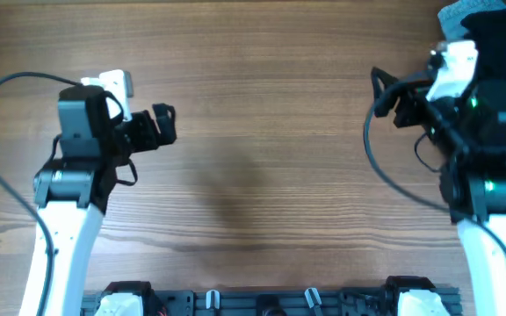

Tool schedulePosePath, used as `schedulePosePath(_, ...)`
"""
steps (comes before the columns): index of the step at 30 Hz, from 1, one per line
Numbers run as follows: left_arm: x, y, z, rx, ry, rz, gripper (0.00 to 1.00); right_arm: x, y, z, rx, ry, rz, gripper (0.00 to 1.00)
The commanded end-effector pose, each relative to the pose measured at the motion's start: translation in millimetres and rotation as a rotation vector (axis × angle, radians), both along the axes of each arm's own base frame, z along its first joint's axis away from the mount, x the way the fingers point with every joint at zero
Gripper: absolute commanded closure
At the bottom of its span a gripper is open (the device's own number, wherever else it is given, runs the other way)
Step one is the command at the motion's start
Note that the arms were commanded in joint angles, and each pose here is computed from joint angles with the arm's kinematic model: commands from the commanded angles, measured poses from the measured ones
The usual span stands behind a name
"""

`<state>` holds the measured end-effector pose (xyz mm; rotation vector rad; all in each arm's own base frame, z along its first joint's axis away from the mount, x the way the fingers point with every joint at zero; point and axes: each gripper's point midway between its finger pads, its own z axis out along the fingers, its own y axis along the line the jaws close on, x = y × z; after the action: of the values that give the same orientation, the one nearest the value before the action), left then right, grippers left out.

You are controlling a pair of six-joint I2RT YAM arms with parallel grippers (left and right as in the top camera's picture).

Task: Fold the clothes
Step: 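Reach the right gripper toward the black shorts on the clothes pile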

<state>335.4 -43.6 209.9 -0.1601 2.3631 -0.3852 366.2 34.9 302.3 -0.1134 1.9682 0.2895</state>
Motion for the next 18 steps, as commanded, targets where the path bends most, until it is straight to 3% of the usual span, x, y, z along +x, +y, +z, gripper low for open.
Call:
schedulePosePath(1, -3, -32, -13, -0.146, 0.081, -0.146, 0.0, 9, 5, -12, 0.015, 0.093, 0.04, 0.0)
schedulePosePath(11, 4, -34, -15, -0.178, 0.087, -0.126, 0.0, 8, 13, -21, -0.006, 0.121, 0.109, 0.01)
schedulePosePath(18, 26, -45, 25, -0.191, -0.055, -0.148, 0.01, 24, -80, 3, -0.046, 0.07, -0.164, 0.0)
